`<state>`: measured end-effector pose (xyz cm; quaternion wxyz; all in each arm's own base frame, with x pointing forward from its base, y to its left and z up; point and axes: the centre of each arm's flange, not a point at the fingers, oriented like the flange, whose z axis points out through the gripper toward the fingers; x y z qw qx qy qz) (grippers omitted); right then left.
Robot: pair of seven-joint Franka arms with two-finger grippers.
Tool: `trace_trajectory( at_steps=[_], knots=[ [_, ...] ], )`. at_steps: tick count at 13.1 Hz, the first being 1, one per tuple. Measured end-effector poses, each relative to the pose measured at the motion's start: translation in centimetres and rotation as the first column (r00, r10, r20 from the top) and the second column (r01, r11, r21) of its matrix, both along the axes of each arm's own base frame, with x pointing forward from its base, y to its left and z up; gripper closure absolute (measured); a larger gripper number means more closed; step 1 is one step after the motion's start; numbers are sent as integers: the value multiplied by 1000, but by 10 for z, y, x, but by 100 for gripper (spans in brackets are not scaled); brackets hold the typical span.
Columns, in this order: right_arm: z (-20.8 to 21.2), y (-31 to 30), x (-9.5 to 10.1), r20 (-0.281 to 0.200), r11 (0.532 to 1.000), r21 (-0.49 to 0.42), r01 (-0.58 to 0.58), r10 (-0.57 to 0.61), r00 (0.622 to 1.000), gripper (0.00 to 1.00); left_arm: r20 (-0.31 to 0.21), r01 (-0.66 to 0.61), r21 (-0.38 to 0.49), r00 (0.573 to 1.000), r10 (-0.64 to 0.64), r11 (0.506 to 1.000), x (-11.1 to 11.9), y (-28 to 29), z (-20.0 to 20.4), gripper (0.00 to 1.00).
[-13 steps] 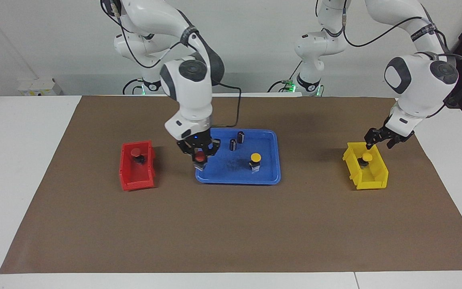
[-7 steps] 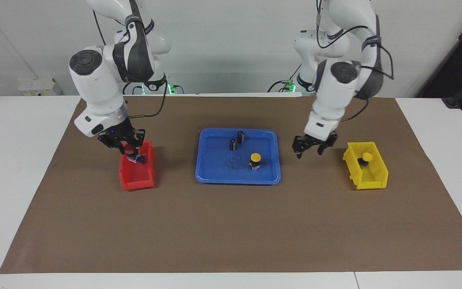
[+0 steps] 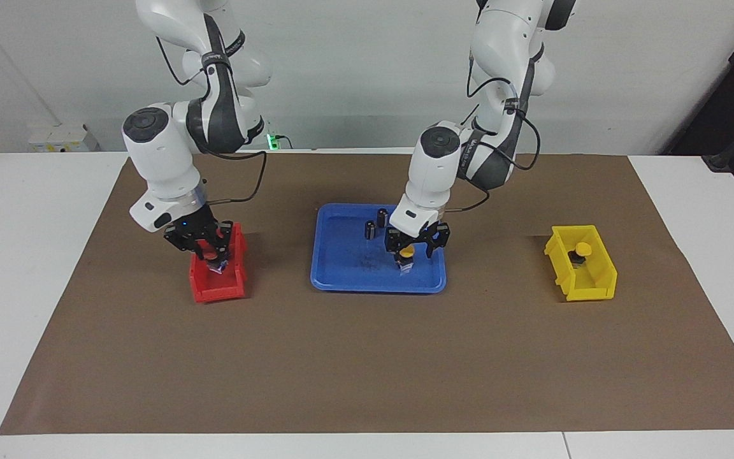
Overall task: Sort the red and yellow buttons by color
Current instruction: 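Grasp the last yellow button with the left gripper and place it in the yellow bin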
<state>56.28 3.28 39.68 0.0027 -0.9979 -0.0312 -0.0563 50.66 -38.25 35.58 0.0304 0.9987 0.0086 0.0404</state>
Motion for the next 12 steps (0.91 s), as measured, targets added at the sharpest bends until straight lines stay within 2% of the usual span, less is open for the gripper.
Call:
trace_trajectory(
  at_steps=[3,4,6,7,10,12],
  knots=[
    [-18,-5,-8,2,1000,-1,-1,1,1000,59,-14,-19,6,1000,19,1000,-5,-6,-5,17],
    [-20,-7,-9,-2,1000,-2,0,0,1000,59,-26,-51,12,998,51,999,-7,-6,-7,27],
    [-24,-10,-10,2,1000,-3,-16,16,1000,59,-49,-83,31,995,85,996,-9,-5,-7,54],
    [-28,-11,-10,8,1000,-3,-21,21,1000,59,-54,-89,36,994,91,995,-9,-5,-7,59],
    [-49,-12,-9,-5,1000,1,-28,28,1000,59,-69,-110,55,991,113,992,0,-2,12,59],
    [-51,-12,-7,-2,1000,2,-28,28,1000,58,-94,-140,89,985,148,986,15,11,59,59]
  ],
)
